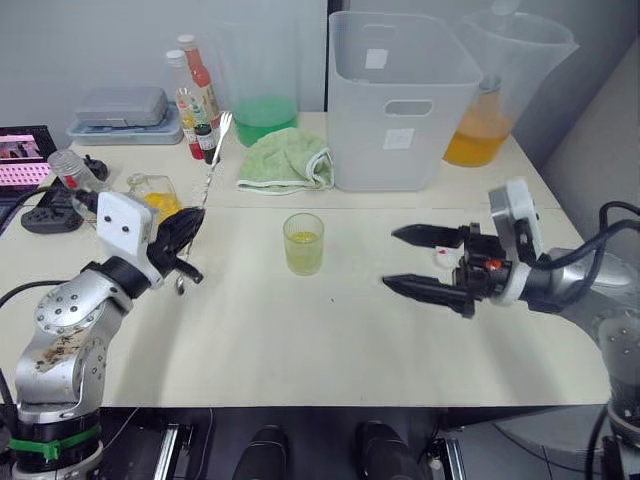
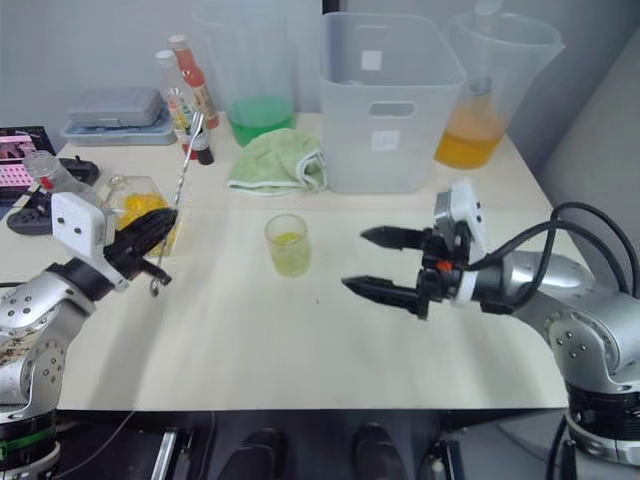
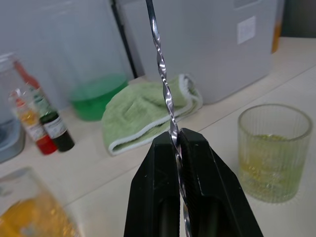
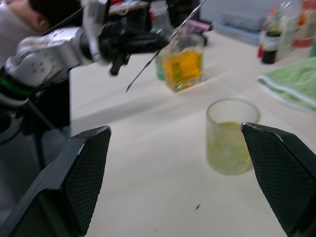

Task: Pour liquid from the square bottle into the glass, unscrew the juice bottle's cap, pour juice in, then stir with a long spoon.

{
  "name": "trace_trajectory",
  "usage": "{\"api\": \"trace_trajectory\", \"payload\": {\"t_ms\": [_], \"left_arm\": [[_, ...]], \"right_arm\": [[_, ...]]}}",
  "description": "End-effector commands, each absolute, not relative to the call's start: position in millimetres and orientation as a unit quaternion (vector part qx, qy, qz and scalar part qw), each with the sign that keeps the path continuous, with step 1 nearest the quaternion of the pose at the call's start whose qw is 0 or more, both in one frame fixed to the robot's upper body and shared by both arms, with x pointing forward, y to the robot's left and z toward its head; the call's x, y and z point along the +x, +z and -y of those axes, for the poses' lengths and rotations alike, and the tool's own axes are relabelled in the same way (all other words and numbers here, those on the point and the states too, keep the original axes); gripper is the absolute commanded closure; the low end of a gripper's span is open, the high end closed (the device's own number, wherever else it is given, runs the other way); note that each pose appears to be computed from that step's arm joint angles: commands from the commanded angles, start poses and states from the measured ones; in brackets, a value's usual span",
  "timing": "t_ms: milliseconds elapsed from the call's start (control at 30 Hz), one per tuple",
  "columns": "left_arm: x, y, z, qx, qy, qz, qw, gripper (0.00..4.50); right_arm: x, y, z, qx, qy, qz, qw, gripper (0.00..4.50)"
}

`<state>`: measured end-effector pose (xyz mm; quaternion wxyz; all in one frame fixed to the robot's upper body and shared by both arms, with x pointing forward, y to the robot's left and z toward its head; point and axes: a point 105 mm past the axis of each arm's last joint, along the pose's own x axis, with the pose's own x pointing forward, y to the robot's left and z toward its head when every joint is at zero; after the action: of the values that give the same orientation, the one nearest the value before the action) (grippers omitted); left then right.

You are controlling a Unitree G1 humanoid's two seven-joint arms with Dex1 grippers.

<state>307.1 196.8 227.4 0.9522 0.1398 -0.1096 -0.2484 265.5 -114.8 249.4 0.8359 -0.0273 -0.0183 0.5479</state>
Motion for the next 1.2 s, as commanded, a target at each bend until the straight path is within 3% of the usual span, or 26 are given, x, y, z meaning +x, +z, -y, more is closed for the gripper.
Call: {"api": "trace_trajectory", "payload": {"t_ms": [33,167,467,867,1100,1200], "left_arm": [[309,246,-168,0.151,-0.291,0.147,0.933,4.47],[317,260,-141,0.146,-0.32,0.174,0.92,4.47],[318,254,-101,0.172,-0.372,0.178,0.894,4.47],[319,247,-94,0.176,-0.386,0.171,0.889,4.47],[322,246,-93,0.17,-0.384,0.172,0.891,4.47],[321,245,-92,0.169,-0.385,0.173,0.891,4.5]], "right_arm": [[280,270,114,-0.012,0.486,0.054,0.872,0.0],[293,276,102,0.091,0.491,-0.004,0.866,0.0],[323,289,73,0.252,0.427,-0.009,0.868,0.0],[338,310,53,0.315,0.399,0.005,0.861,0.0],[338,302,47,0.306,0.409,-0.013,0.859,0.0],[338,301,46,0.312,0.411,-0.016,0.857,0.85]]}}
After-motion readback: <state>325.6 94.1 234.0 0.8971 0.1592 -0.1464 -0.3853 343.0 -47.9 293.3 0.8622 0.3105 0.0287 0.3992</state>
